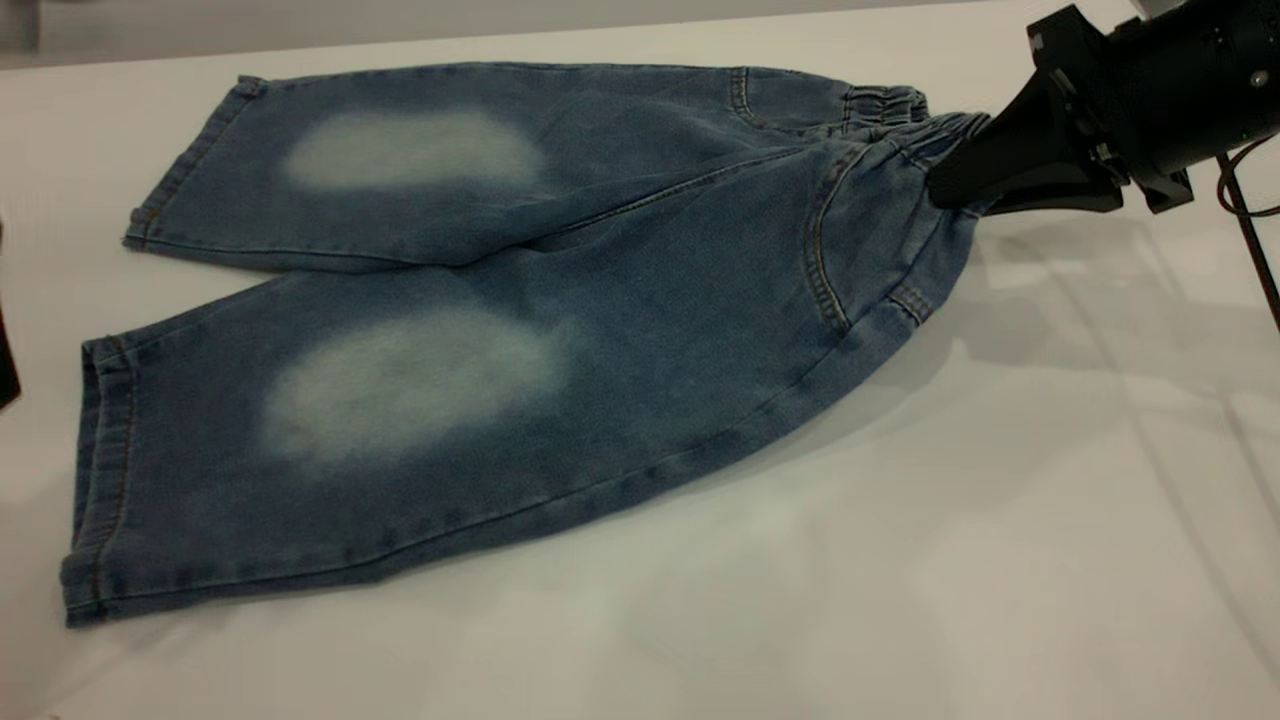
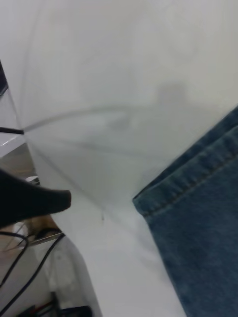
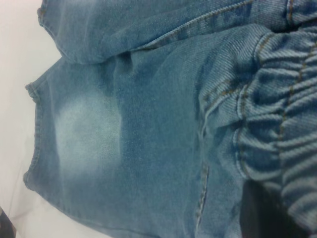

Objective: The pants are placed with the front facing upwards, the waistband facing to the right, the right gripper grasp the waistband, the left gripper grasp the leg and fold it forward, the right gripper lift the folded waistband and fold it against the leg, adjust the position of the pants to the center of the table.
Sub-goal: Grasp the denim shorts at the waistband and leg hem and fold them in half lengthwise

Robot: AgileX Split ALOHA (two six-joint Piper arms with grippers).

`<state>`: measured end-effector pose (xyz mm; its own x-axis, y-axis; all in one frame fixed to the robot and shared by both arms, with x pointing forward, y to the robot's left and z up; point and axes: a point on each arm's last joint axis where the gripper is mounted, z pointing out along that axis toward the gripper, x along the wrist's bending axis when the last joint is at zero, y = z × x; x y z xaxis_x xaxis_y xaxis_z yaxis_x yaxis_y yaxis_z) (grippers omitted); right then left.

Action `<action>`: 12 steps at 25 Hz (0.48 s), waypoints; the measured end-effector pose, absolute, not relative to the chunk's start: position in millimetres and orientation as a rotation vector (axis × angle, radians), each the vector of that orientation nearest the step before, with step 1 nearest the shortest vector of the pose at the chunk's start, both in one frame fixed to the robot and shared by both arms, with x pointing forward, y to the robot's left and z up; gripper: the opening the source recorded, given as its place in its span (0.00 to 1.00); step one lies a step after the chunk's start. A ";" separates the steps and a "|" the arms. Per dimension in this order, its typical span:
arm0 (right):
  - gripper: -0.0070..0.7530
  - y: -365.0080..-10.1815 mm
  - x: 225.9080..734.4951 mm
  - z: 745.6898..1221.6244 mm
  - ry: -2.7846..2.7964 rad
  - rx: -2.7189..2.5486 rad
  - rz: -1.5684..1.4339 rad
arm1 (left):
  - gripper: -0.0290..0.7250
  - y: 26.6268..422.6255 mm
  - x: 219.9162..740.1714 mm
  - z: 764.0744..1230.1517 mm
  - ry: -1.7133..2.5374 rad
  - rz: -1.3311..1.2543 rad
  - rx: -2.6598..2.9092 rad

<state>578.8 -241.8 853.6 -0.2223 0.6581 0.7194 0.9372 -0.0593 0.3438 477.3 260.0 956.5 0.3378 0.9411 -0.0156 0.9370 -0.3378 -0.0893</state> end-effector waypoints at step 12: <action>0.06 -241.8 578.9 853.7 -1.897 -1.700 -1.174 | 0.71 258.0 488.7 907.3 -1.709 0.243 -2.428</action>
